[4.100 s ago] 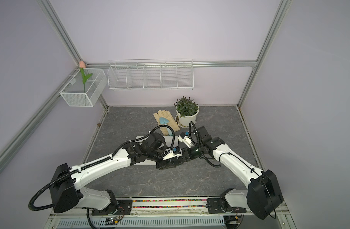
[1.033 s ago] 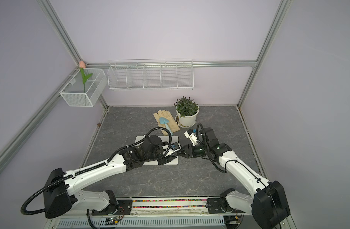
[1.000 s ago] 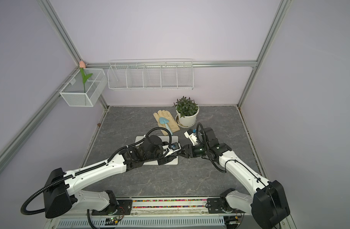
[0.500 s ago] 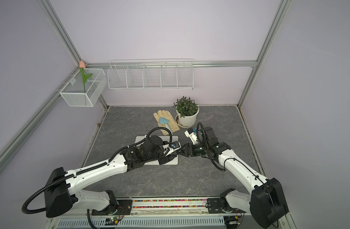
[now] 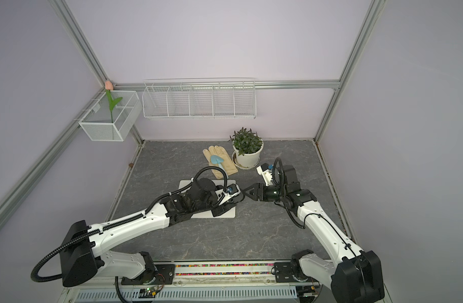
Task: Insert the wireless mouse receiver into the laptop
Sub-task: Close the lid on the mouse.
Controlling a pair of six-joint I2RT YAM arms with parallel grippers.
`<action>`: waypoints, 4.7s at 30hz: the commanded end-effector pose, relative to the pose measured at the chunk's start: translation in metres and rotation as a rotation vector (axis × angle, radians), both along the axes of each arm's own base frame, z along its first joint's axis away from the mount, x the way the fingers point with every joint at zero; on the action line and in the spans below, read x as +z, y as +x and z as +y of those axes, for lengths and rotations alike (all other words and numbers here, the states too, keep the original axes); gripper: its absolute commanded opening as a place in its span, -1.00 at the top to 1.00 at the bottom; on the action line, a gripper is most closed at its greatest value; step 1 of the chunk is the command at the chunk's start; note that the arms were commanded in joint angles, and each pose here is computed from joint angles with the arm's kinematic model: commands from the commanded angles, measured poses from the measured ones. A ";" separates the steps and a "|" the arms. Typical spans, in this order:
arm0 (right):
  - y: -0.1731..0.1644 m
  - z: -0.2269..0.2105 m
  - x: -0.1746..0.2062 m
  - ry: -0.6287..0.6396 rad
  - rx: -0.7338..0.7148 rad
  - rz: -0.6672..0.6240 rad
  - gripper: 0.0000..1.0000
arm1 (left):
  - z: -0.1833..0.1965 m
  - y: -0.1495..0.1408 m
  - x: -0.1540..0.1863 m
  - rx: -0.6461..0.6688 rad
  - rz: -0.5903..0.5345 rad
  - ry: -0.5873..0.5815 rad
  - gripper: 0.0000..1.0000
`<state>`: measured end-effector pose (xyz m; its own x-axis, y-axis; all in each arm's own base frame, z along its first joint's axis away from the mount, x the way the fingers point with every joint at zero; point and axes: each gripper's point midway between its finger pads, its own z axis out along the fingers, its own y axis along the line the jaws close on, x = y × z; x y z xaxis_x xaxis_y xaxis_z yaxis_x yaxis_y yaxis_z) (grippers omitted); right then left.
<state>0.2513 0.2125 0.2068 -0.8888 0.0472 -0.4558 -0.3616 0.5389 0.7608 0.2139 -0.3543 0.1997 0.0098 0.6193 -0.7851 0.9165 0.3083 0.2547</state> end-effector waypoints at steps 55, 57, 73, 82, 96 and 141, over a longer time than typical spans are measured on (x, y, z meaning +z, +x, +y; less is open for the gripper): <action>-0.038 0.011 -0.034 -0.079 0.147 0.060 -0.32 | -0.019 -0.022 0.024 -0.178 0.051 -0.041 0.29; -0.039 0.012 -0.036 -0.082 0.149 0.068 -0.31 | -0.019 -0.021 0.027 -0.175 0.047 -0.045 0.29; -0.040 0.025 -0.056 -0.125 0.164 0.085 -0.27 | -0.027 -0.015 0.050 -0.160 0.012 -0.116 0.29; -0.029 0.024 -0.023 -0.040 0.119 0.001 -0.41 | -0.016 -0.006 0.019 -0.069 0.042 -0.062 0.30; -0.006 -0.018 0.017 -0.046 -0.053 -0.132 -0.39 | -0.019 0.002 0.002 -0.025 0.084 -0.057 0.30; 0.028 -0.025 0.021 -0.086 -0.191 -0.157 -0.28 | -0.022 0.007 -0.006 -0.002 0.096 -0.085 0.32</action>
<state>0.2671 0.1983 0.2109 -0.8318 0.1047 -0.5451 -0.3653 0.6361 0.6797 0.2180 -0.3706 0.1929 -0.0519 0.5804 -0.8126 0.9384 0.3067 0.1592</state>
